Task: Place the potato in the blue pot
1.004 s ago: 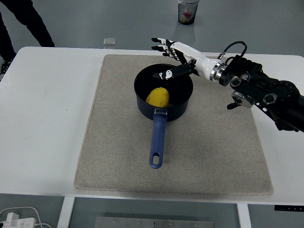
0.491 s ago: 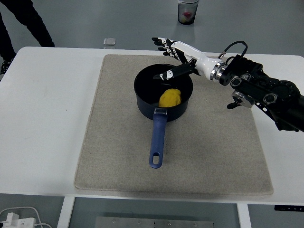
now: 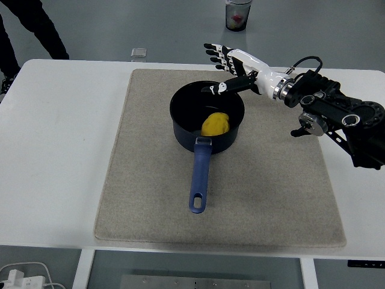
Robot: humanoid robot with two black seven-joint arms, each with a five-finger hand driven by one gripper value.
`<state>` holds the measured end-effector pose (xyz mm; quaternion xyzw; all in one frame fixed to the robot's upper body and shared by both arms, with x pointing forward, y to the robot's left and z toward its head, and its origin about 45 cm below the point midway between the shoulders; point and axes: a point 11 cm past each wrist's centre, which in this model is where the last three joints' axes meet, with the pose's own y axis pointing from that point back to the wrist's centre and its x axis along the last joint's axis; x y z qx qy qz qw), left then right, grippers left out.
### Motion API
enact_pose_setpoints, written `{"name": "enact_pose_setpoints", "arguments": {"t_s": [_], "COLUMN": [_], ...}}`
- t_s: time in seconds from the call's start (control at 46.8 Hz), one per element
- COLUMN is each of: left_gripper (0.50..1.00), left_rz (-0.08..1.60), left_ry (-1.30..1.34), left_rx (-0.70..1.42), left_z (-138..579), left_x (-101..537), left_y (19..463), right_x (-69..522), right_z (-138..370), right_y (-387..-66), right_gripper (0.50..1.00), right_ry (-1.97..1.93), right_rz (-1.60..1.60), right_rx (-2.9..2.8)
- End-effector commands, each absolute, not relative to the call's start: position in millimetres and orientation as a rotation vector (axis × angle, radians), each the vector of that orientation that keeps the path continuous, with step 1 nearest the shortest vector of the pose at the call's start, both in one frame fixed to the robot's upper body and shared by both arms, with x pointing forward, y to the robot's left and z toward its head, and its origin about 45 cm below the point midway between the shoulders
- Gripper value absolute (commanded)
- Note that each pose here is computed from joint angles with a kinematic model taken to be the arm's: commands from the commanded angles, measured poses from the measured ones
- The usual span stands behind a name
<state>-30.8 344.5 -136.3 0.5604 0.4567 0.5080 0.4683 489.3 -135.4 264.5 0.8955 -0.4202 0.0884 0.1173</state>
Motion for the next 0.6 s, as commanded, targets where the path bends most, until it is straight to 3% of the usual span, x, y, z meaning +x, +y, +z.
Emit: {"name": "enact_pose_setpoints", "arguments": {"t_s": [0.0, 0.299, 0.577], "left_gripper": [0.996, 0.996, 0.996], "left_rz": [1.245, 1.242, 1.242], "left_ry": [1.121, 1.119, 1.119], "left_rx": [1.373, 1.375, 1.375], "left_z": [-136.4, -136.4, -136.4], "left_x": [-30.8, -30.8, -30.8], "left_y": [344.0, 344.0, 344.0], "right_x": [496.5, 505.8, 514.3], "right_z": [271.3, 270.8, 271.9], "right_y": [-149.0, -213.9, -248.0], "right_gripper": [0.983, 0.983, 0.983], "right_ry": [-1.349, -1.65, -1.874], "right_rz": [0.113, -0.271, -0.499], "right_rx": [2.627, 2.589, 2.551]}}
